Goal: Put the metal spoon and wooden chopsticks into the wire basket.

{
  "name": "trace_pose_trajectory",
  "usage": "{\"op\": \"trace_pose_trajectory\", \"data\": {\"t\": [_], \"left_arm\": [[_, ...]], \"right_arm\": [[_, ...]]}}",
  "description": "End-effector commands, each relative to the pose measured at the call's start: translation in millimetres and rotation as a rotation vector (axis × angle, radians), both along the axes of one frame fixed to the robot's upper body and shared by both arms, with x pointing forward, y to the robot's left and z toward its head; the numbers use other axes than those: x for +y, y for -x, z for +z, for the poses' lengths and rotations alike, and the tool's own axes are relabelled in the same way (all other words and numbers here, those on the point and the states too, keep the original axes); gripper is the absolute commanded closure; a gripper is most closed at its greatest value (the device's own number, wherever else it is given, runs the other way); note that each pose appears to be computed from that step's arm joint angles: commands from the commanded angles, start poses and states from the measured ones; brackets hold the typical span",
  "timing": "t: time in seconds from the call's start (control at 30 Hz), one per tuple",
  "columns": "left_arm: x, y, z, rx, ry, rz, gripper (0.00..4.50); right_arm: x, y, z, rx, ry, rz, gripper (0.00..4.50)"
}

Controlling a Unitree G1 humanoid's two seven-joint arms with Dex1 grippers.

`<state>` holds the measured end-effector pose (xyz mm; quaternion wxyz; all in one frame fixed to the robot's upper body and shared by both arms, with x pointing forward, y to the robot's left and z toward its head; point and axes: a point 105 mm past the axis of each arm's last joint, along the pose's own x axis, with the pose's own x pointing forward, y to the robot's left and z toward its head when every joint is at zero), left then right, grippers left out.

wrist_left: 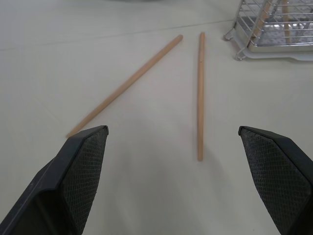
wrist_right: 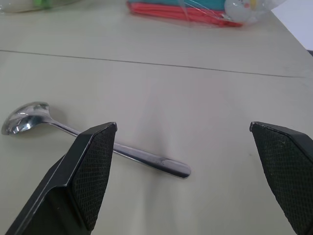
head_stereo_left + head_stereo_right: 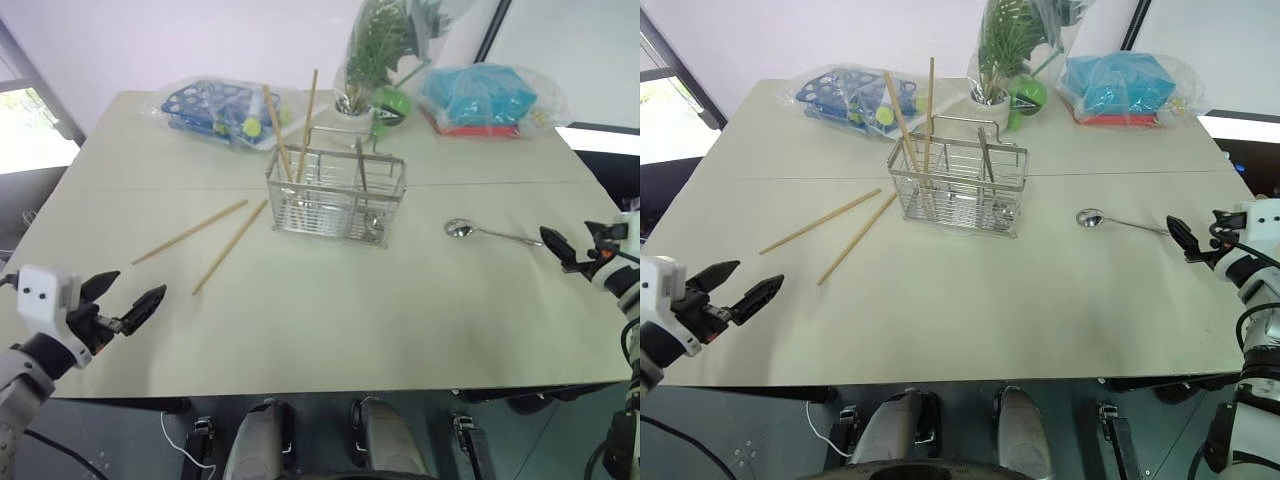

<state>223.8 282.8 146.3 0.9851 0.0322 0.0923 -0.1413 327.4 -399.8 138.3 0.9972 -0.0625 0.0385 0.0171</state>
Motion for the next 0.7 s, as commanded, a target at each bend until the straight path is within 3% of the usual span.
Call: {"op": "trace_pose_trajectory", "data": {"t": [0.03, 0.7], "left_arm": [[-2.8, -1.1, 9.4, -0.033, -0.041, -0.018, 0.01], [-3.4, -8.2, 16.3, -0.042, -0.031, -0.004, 0.01]], "right_arm": [[-7.0, 1.2, 20.6, -0.066, 0.025, -0.017, 0.0], [-0.8, -3.7, 22.9, -0.054, 0.051, 0.023, 0.0]]}}
